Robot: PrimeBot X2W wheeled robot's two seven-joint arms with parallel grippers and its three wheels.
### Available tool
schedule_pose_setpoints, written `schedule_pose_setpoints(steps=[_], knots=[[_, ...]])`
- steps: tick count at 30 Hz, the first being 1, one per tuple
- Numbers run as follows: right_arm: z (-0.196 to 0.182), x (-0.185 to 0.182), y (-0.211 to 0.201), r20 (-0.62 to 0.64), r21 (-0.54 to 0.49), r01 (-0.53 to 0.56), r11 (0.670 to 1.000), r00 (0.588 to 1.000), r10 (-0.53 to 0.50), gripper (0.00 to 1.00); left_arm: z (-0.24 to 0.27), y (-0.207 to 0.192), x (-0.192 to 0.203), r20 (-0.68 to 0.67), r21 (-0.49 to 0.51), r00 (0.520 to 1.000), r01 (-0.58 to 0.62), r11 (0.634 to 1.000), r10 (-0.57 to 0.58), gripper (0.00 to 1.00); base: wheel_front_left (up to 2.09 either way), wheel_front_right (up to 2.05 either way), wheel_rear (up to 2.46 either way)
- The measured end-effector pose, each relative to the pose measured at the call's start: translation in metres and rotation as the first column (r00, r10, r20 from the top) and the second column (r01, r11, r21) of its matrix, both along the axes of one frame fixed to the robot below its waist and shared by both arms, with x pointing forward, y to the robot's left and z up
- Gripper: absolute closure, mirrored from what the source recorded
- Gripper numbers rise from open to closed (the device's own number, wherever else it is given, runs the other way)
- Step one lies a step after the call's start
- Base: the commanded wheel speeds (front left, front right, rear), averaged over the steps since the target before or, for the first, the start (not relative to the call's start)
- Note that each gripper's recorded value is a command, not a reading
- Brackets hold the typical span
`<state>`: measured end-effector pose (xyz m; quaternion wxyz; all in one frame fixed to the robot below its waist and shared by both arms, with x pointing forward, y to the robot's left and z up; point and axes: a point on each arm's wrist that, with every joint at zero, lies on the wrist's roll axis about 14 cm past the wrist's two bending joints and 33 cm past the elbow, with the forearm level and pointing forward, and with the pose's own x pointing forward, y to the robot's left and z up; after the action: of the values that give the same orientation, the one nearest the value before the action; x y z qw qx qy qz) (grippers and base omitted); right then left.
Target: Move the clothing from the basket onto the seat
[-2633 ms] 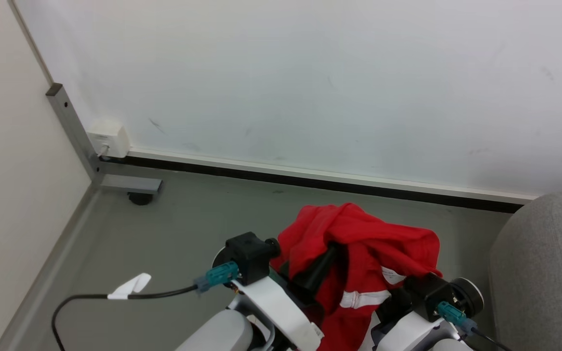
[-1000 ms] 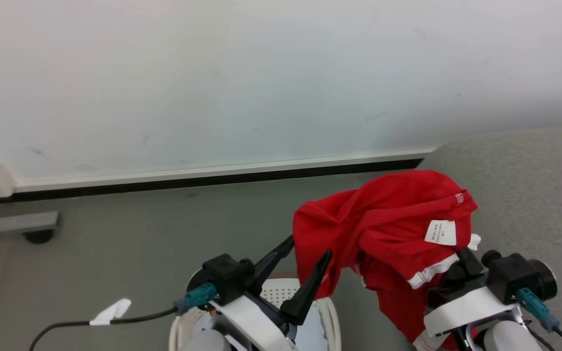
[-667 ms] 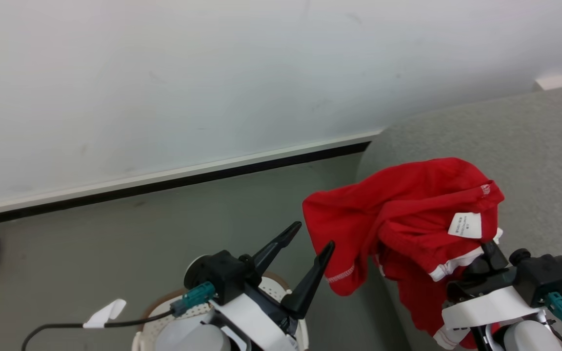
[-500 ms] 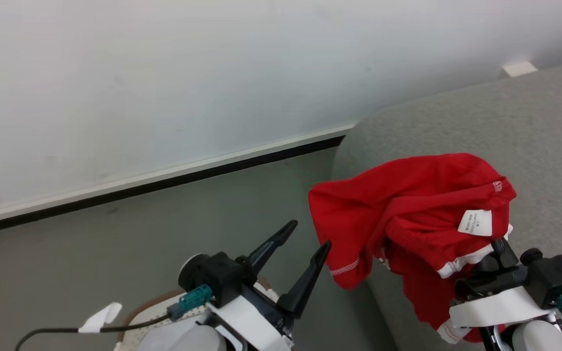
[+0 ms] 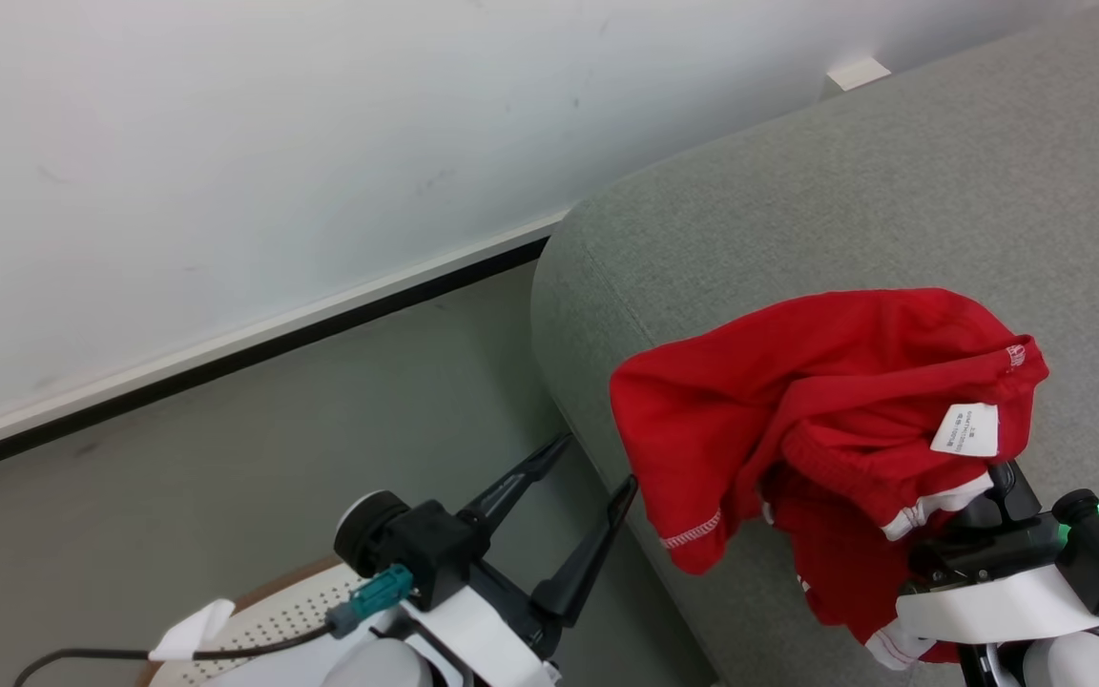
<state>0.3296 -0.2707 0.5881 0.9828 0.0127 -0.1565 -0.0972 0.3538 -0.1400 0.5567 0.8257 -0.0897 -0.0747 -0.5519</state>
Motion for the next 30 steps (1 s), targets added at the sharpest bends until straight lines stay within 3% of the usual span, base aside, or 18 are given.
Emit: schedule_pose_setpoints(steps=[11, 15, 30], knots=[[0.0, 0.0, -0.003, 0.0, 0.002, 0.01, 1.0, 1.0, -0.01, 1.0, -0.005, -0.004, 0.0, -0.025, -0.006, 1.0, 0.012, 1.0, -0.012, 0.0, 0.0, 0.0, 0.0], [0.005, 0.014, -0.001, -0.007, -0.045, -0.016, 0.999, 1.0, 0.016, 1.0, -0.006, -0.001, 0.005, -0.045, -0.029, 0.999, 0.003, 1.0, -0.004, 0.0, 0.0, 0.0, 0.0], [0.038, 0.141, -0.042, -0.075, -0.252, -0.026, 0.967, 0.997, 0.007, 1.0, -0.056, 0.046, 0.065, -0.108, -0.015, 0.993, -0.057, 0.998, 0.055, 0.0, 0.0, 0.0, 0.0]])
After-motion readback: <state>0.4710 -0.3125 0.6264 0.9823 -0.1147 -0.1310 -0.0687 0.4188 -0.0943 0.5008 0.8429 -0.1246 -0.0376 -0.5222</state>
